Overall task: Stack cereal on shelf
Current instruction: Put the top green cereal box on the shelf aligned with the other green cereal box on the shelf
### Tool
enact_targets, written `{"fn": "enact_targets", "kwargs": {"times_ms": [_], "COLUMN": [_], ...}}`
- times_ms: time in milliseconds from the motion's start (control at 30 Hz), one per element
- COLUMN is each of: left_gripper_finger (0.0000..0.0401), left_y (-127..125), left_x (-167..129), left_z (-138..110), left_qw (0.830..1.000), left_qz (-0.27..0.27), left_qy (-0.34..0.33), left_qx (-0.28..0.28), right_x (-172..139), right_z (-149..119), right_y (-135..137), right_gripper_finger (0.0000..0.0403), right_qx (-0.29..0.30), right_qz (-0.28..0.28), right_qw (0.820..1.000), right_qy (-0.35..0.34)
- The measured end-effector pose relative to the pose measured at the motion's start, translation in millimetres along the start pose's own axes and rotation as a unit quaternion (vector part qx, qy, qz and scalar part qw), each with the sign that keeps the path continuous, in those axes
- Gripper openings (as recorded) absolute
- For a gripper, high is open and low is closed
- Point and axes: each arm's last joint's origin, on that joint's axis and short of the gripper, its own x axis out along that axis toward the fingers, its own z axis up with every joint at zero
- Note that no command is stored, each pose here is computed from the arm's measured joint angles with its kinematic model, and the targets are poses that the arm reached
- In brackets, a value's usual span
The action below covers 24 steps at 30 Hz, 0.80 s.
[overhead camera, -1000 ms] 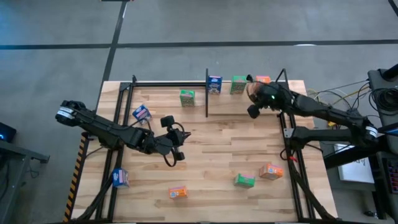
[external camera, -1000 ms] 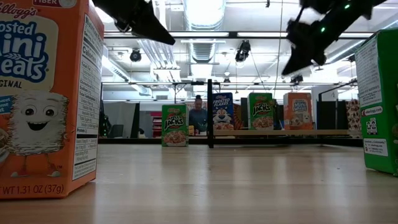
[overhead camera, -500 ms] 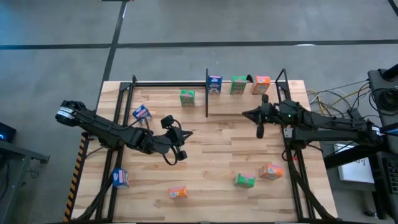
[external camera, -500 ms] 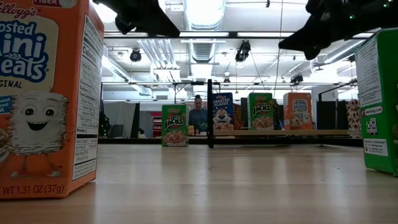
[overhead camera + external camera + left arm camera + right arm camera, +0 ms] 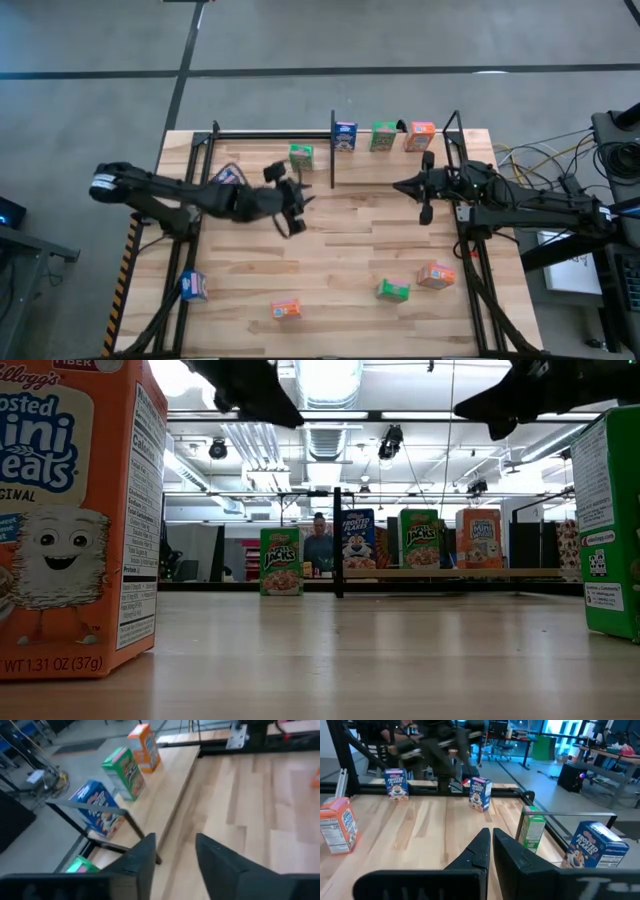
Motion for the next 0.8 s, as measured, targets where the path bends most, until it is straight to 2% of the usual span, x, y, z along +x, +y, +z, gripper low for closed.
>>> {"fn": "enact_targets", "kwargs": {"times_ms": [233,433,533,667,800], "left_gripper_finger": [0.0215,0.0267,0.0282,0.0285,0.028], "left_y": [62.1,111.6,129.8,145.3,155.8], "left_x": [31.0,44.2,50.2,66.0,83.7], "left_z": [-15.2,-26.3,-32.8,-44.5,-57.7], "left_qw": [0.998,0.997,0.996,0.994,0.992], "left_qz": [0.01,0.001,-0.017,-0.068,-0.074], "left_qy": [0.059,0.076,0.08,0.078,0.095], "left_qx": [0.021,0.014,0.024,0.032,0.045], "right_x": [0.1,0.4,0.4,0.6,0.8], "right_z": [-0.9,-2.0,-3.3,-6.7,-7.9], "right_y": [0.1,0.2,0.3,0.6,0.7], "right_gripper_finger": [0.0012,0.0012,0.0012,0.0012,0.0012], "right_qx": [0.0,0.001,0.002,0.006,0.013], "right_qz": [0.001,0.001,0.001,0.001,0.001], "right_qw": [1.0,1.0,1.0,1.0,1.0], "right_qy": [0.005,0.01,0.015,0.026,0.028]}}
